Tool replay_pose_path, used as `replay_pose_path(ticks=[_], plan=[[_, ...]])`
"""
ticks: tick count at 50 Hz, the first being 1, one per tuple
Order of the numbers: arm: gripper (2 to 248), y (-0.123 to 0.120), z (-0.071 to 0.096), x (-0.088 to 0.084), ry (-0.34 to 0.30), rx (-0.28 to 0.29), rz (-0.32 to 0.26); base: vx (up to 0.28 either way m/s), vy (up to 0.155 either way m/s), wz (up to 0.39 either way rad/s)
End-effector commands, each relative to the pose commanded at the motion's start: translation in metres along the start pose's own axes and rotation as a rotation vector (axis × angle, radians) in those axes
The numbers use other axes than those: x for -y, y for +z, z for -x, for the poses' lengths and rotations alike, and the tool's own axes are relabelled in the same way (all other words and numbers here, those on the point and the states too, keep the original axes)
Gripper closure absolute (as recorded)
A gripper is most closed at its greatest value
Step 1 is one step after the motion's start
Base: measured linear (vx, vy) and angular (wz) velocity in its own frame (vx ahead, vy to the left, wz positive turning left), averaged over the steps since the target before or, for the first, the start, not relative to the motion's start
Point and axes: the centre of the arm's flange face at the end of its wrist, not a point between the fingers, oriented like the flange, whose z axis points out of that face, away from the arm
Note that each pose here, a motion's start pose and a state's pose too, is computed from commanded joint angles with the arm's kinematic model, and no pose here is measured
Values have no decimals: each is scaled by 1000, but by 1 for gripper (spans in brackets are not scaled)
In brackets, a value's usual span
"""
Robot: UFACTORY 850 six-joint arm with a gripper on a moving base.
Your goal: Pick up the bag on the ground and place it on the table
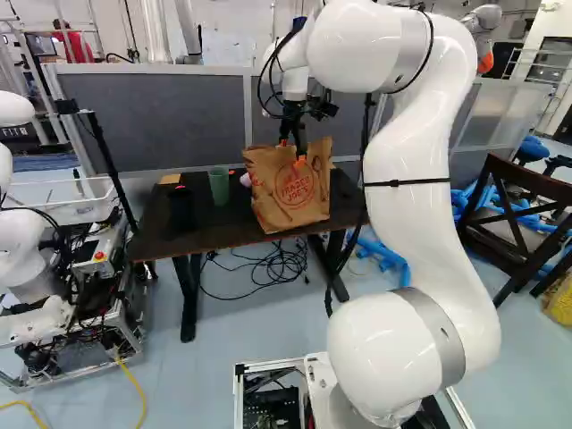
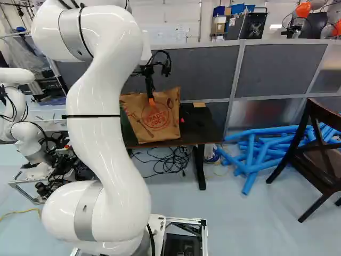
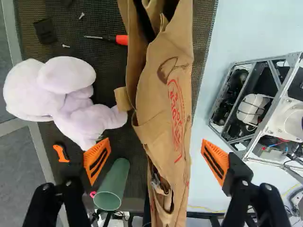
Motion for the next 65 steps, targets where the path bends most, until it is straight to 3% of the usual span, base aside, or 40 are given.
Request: replay_pose_path(ticks=[65], plan=[[3,-102,3,-53,5,0,16,0,0,0]])
